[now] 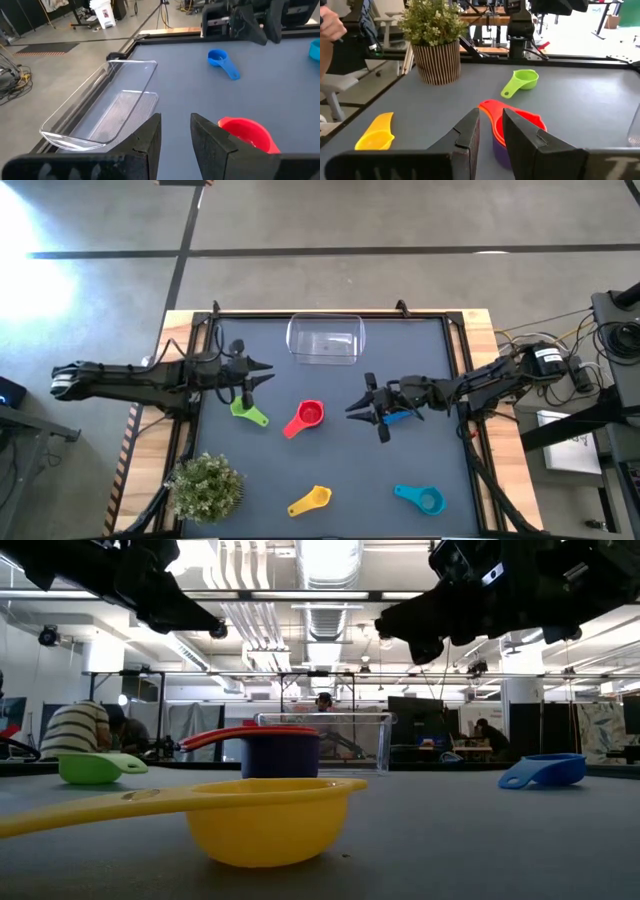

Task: Nest measuring cups in basket
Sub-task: Stack the light blue measuring cup on top of the red measuring cup

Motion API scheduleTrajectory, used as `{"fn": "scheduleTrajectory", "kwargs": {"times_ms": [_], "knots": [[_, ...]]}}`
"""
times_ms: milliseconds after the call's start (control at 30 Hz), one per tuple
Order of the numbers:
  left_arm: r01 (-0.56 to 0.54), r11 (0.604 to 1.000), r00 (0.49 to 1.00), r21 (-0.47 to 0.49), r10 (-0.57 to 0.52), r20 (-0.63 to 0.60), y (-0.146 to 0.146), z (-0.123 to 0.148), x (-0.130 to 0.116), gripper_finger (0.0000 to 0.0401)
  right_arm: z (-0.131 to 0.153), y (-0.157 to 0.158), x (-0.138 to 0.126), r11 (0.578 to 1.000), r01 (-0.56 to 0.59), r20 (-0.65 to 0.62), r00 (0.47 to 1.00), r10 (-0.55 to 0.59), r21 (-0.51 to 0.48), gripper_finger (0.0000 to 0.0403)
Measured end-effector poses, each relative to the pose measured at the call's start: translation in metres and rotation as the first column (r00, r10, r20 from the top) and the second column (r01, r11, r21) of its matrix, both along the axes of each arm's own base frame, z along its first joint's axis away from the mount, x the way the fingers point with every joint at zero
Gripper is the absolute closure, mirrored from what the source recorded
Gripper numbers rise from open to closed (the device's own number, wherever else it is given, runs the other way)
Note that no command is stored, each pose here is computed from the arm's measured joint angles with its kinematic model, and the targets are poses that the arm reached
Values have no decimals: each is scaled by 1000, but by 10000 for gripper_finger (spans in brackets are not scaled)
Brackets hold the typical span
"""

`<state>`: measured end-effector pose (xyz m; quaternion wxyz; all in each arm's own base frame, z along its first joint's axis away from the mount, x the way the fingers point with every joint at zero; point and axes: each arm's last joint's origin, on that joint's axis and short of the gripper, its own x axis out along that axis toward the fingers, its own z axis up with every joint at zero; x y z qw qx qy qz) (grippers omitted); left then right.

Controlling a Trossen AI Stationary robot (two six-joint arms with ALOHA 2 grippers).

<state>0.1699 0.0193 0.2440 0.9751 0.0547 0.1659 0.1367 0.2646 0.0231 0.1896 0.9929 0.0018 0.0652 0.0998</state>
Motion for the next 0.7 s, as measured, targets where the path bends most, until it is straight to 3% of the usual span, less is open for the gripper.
{"fn": "scheduleTrajectory", "kwargs": {"times_ms": [700], "knots": [[3, 1000, 1000, 10, -3, -2, 0, -1, 5, 315, 1, 0, 0, 1000, 1, 11, 1000, -1, 0, 339]]}}
